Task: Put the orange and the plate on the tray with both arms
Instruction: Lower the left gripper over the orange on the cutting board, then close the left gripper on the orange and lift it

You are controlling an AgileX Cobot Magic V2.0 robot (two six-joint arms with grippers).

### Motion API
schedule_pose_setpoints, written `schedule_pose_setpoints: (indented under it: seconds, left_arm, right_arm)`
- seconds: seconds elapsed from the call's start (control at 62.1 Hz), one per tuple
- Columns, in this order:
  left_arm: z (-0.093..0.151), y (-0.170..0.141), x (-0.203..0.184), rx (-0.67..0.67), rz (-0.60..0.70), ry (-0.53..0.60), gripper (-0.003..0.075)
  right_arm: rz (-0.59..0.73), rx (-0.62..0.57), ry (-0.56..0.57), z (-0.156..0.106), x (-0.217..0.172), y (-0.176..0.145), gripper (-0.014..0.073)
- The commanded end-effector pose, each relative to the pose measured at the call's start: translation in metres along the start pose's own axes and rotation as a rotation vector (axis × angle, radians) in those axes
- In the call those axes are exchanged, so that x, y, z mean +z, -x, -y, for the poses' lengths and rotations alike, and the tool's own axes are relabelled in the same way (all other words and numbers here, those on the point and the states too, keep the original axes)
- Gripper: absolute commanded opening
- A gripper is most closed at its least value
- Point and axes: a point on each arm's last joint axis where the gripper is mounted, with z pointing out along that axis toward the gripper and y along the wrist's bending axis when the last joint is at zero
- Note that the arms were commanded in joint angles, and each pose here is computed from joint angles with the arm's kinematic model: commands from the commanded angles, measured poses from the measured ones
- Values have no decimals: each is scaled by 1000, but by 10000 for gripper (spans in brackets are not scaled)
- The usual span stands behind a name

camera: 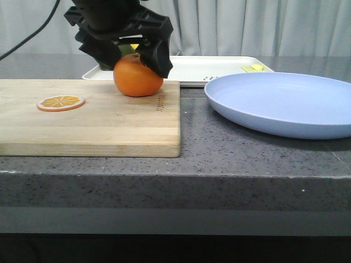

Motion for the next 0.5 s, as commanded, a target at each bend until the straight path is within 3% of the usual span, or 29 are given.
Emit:
schedule_pose_setpoints:
  seconds: [0.0, 0.258, 0.483]
  left_arm:
    - [2, 19, -22, 5, 124, -4, 642]
    - [2, 17, -19, 5, 101, -4, 634]
    - [2, 17, -19, 0, 99, -8, 453]
  right_arm:
    - [85, -15, 3, 0, -3, 15, 544]
    - [85, -15, 3, 0, -3, 15, 544]
    - [85, -15, 3, 0, -3, 15, 544]
